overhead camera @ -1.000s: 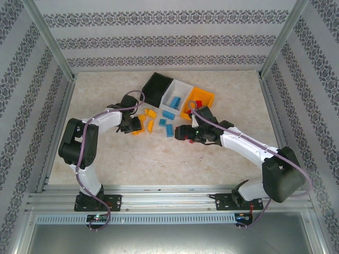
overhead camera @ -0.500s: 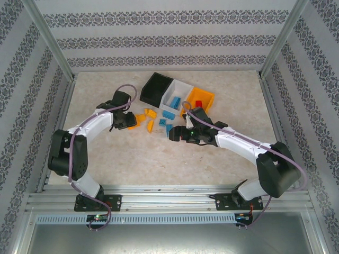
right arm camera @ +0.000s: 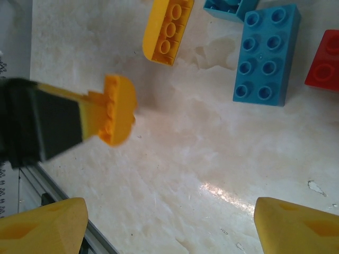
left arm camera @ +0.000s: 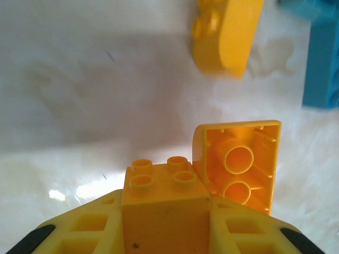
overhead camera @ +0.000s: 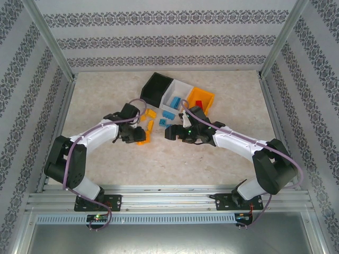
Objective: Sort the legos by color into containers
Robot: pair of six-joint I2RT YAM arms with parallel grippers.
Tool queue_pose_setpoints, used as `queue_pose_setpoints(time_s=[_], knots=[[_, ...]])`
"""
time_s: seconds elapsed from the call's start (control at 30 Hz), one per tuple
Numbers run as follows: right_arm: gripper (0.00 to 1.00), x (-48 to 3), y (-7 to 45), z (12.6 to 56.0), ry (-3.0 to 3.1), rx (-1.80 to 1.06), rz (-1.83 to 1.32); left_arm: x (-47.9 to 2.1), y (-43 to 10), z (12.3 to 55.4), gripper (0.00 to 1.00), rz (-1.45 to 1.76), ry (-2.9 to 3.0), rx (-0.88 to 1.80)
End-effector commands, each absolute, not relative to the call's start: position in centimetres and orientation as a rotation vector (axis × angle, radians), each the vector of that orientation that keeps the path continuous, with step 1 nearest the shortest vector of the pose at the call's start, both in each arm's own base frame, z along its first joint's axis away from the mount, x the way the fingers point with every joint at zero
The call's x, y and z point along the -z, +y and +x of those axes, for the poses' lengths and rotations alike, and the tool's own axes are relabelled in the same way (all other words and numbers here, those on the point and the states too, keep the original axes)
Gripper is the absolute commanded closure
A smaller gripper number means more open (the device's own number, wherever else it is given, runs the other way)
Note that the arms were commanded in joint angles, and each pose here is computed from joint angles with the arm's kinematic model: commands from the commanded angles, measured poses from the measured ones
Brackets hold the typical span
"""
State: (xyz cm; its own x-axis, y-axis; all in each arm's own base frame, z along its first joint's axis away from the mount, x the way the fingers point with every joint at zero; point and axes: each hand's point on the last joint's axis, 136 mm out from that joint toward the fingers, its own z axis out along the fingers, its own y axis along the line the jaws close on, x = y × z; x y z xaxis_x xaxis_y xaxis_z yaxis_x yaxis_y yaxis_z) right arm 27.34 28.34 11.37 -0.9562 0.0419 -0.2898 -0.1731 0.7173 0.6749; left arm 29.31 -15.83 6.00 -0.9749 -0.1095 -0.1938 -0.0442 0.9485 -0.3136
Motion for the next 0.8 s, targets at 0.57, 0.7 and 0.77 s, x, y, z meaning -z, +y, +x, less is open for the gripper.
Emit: queue_pose_setpoints(time_s=[0.57, 0.7, 0.77], knots=[[0.18, -11.2, 28.6, 25.9, 2.645, -1.068, -0.126, -3.3, -16.7, 27.8, 0.50, -0.056, 2.918, 0.367], [0.18, -11.0, 28.9, 25.6, 2.652, -1.068, -0.137, -3.0, -16.5, 27.6, 0.51, -0.056, 2.922, 0.356], [0.18, -11.0, 29.1, 25.5, 2.654, -1.068, -0.144, -2.7, -16.3, 27.5, 0.51, -0.049, 2.928, 0.337]])
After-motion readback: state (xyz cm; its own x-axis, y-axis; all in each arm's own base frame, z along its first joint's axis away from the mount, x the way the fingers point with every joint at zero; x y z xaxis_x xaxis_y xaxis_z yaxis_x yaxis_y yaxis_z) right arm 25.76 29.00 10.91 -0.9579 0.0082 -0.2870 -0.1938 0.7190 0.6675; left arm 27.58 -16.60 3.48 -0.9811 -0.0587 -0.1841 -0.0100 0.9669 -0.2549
